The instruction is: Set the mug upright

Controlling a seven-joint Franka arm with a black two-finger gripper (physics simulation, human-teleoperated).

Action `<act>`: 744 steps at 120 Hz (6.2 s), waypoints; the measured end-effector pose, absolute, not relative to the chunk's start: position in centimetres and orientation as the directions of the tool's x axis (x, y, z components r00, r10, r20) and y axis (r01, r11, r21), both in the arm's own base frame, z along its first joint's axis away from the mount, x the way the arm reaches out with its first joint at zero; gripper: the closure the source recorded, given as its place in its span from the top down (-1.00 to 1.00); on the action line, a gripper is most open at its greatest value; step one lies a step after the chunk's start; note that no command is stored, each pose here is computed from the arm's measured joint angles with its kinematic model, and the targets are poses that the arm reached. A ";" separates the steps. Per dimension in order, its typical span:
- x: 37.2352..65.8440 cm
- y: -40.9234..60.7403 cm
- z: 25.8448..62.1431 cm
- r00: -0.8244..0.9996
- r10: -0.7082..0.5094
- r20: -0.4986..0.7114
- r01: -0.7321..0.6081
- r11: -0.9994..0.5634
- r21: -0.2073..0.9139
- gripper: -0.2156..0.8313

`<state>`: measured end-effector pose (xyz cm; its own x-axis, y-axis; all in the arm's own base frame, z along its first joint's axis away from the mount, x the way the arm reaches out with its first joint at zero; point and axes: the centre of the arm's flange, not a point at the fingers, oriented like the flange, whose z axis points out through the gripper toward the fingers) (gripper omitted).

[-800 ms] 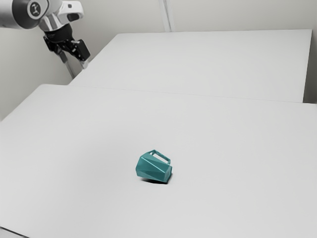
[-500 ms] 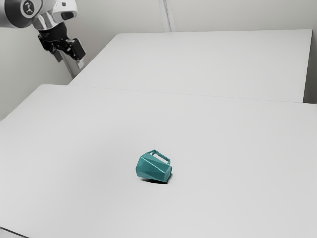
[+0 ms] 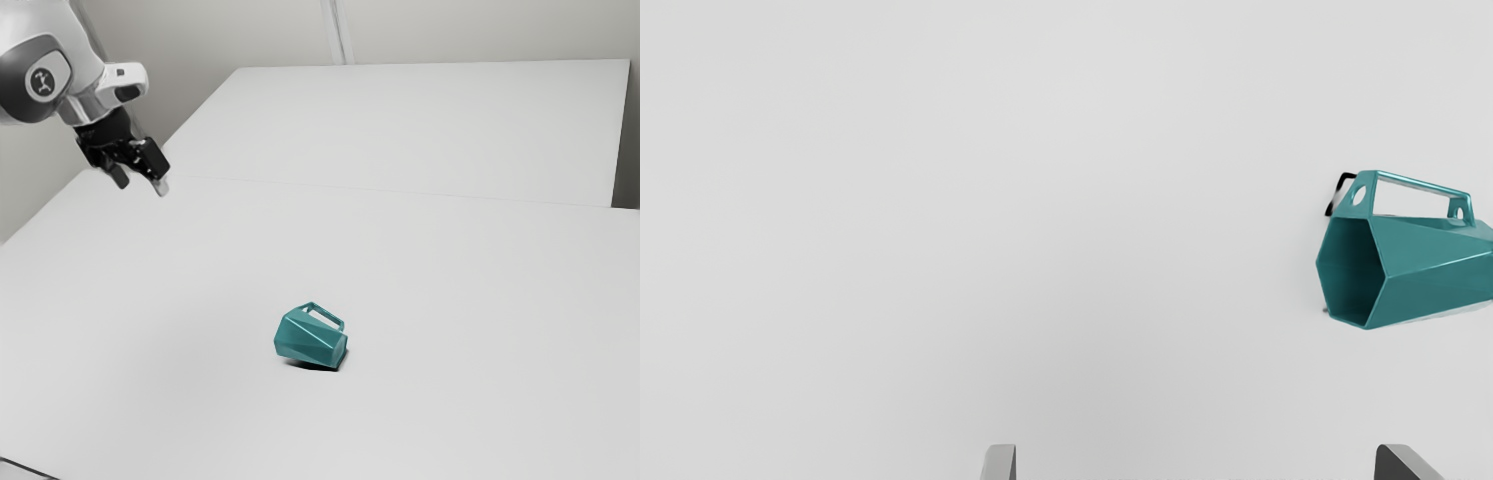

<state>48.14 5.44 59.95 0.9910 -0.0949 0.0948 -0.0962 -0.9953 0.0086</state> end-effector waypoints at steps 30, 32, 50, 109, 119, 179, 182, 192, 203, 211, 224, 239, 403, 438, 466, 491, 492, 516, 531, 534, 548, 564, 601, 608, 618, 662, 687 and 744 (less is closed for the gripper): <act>45.9 6.5 54.5 0.997 0.002 0.083 -0.014 -0.982 0.190 0.55; 45.7 6.6 54.3 0.997 0.009 0.082 -0.008 -0.979 0.202 0.55; 44.3 6.9 51.8 0.997 0.058 0.055 0.037 -0.946 0.323 0.55; 46.7 7.6 42.7 0.999 0.049 0.008 0.037 -0.840 0.541 0.53; 46.5 7.4 41.7 0.999 0.041 0.023 0.020 -0.813 0.582 0.54; 46.6 6.4 36.0 0.992 -0.015 0.128 -0.103 -0.690 0.716 0.53; 46.5 6.2 35.7 0.991 -0.018 0.131 -0.108 -0.685 0.720 0.53; 46.1 5.7 34.9 0.989 -0.032 0.142 -0.126 -0.671 0.731 0.52; 45.7 5.4 34.2 0.987 -0.041 0.153 -0.142 -0.660 0.738 0.52; 45.8 5.2 33.9 0.985 -0.050 0.163 -0.156 -0.654 0.741 0.52; 46.0 4.8 32.9 0.984 -0.059 0.170 -0.168 -0.645 0.745 0.51; 46.3 4.3 32.1 0.981 -0.067 0.180 -0.181 -0.635 0.751 0.51; 48.1 -3.5 27.8 0.963 -0.075 0.259 -0.261 -0.503 0.824 -0.45; 48.2 -4.4 28.8 0.954 -0.086 0.286 -0.290 -0.492 0.821 -0.80; 48.2 -5.1 30.2 0.944 -0.090 0.316 -0.319 -0.482 0.816 -0.88; 48.5 -6.3 34.5 0.914 -0.103 0.393 -0.389 -0.497 0.776 -0.91; 48.5 -6.3 34.7 0.913 -0.105 0.395 -0.392 -0.500 0.772 -0.91; 48.4 -8.9 37.5 0.854 -0.289 0.434 -0.510 -0.633 0.582 -0.91; 49.4 -8.4 38.7 0.816 -0.397 0.421 -0.563 -0.711 0.421 -0.91; 49.6 -8.2 38.9 0.810 -0.415 0.414 -0.570 -0.722 0.392 -0.91; 51.1 -7.6 40.3 0.784 -0.486 0.387 -0.598 -0.758 0.260 -0.91; 52.8 -6.7 40.0 0.796 -0.502 0.339 -0.579 -0.795 0.182 -0.91; 54.4 -4.3 37.6 0.861 -0.446 0.244 -0.484 -0.866 0.126 -0.91; 54.4 -4.1 37.5 0.867 -0.441 0.230 -0.474 -0.873 0.113 -0.91; 54.4 -3.8 37.2 0.879 -0.427 0.214 -0.455 -0.885 0.104 -0.91; 55.4 -2.1 36.8 0.916 -0.360 0.178 -0.376 -0.924 0.069 -0.91; 55.9 -1.6 36.9 0.926 -0.338 0.171 -0.351 -0.935 0.051 -0.91; 56.8 -1.8 35.3 0.943 -0.301 0.140 -0.311 -0.949 0.050 -0.91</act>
